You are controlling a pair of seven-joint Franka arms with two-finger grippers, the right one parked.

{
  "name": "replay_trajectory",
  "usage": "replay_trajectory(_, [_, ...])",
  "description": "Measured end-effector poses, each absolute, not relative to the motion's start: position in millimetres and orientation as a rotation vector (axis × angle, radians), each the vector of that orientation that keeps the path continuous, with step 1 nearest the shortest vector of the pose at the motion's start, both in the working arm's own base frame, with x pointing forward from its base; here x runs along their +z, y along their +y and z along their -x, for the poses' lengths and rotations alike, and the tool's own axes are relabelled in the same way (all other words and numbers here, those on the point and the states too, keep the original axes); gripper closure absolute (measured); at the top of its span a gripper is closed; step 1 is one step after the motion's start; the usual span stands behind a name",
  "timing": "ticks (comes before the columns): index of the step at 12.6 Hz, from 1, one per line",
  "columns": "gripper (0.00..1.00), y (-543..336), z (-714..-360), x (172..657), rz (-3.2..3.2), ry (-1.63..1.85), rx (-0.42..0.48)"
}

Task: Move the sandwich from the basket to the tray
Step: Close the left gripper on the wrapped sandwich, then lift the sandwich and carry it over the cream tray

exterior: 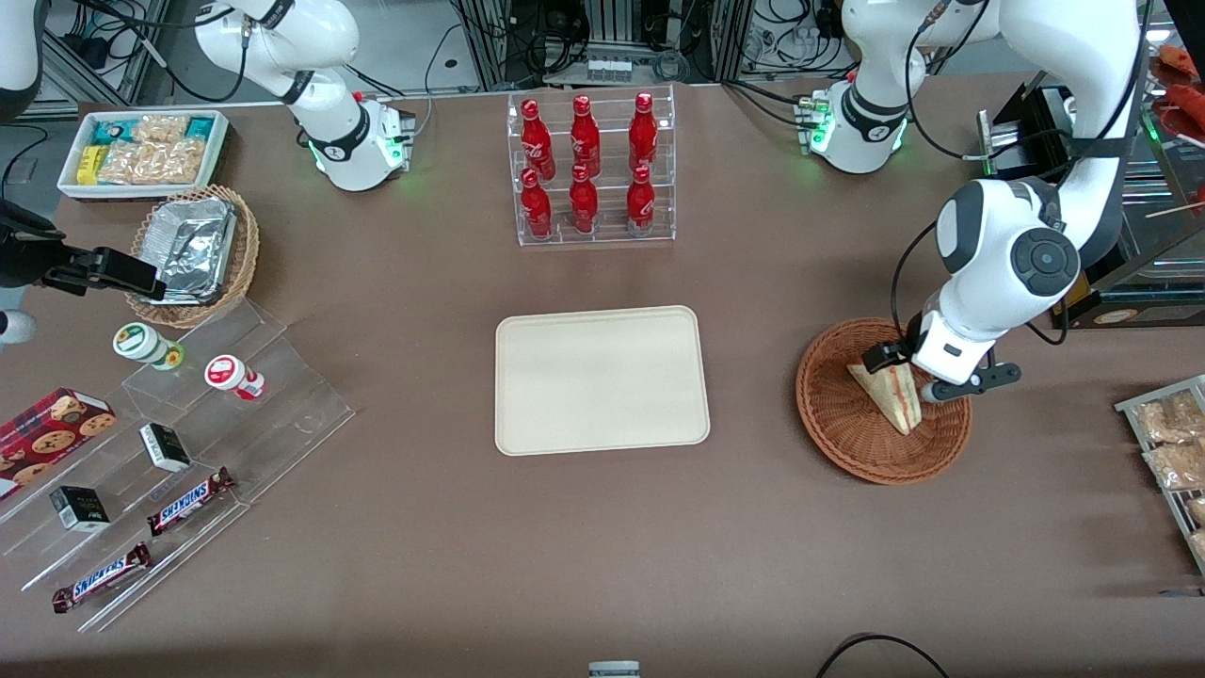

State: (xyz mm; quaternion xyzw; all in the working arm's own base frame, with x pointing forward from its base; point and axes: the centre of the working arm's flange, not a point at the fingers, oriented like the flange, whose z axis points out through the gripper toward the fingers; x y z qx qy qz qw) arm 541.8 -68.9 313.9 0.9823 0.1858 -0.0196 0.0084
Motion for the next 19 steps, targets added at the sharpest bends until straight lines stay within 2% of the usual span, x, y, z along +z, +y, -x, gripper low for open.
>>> replay_trajectory(7, [0.0,-58,-539,302,-3.014,0.8,-0.024])
replay_trajectory(12, [0.0,-55,-542,273,-2.983,0.89,-0.01])
replay_trajectory(16, [0.0,-55,-542,249,-2.98,0.913,-0.035])
replay_trajectory(18, [0.06,-55,-540,246,-2.983,0.915,-0.05])
replay_trajectory(19, [0.18,-55,-538,245,-2.988,0.916,-0.071])
